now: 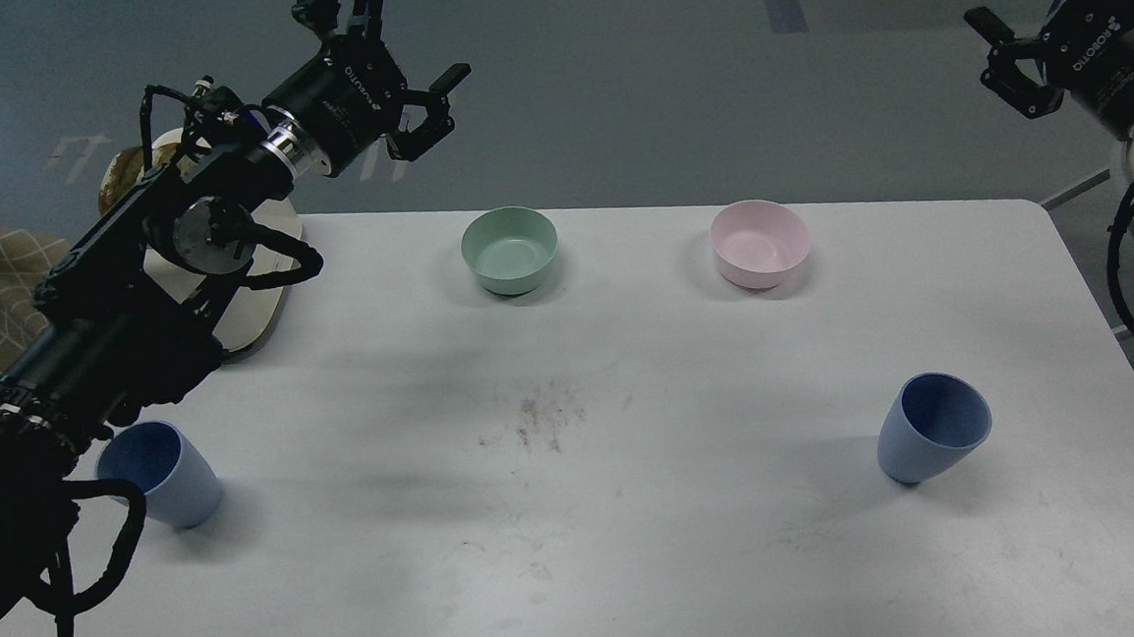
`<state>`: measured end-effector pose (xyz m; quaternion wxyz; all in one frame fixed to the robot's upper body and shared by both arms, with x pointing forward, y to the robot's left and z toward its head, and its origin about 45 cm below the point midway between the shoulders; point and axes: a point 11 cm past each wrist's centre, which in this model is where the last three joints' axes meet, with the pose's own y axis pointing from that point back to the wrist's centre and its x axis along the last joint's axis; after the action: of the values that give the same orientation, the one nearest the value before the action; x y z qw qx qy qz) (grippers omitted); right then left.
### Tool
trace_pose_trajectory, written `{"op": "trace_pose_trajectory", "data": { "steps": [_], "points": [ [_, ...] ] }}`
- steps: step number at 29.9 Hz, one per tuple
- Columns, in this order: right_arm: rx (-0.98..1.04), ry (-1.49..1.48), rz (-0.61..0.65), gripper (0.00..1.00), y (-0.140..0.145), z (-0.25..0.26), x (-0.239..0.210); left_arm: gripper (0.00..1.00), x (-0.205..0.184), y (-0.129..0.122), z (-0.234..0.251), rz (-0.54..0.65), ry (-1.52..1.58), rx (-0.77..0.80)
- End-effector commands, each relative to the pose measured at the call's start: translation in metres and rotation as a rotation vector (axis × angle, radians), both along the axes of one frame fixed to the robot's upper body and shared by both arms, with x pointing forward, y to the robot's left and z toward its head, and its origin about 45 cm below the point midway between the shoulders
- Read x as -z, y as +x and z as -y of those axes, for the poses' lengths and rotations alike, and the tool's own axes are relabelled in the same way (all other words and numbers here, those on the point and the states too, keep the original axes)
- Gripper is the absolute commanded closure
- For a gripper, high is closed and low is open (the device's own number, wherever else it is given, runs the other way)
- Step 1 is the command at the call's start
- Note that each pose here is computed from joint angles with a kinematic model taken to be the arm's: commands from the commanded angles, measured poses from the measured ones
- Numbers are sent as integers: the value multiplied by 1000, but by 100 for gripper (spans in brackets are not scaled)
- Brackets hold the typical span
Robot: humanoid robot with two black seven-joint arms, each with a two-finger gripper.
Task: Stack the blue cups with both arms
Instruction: 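Move the left arm away from the toaster and lower it toward the table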
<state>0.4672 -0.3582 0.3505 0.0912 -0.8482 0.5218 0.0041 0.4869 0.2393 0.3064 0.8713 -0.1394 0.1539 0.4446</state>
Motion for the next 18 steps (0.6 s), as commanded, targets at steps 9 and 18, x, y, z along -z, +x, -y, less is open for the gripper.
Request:
{"op": "trace_pose_trajectory", "data": {
  "steps": [9, 18],
  "points": [
    [-14, -20, 32, 0, 8, -7, -19, 2, -5, 3, -11, 9, 9, -24],
    [-10, 25, 34, 0, 23, -25, -16, 2, 7, 10, -57, -34, -14, -158]
  ]
}}
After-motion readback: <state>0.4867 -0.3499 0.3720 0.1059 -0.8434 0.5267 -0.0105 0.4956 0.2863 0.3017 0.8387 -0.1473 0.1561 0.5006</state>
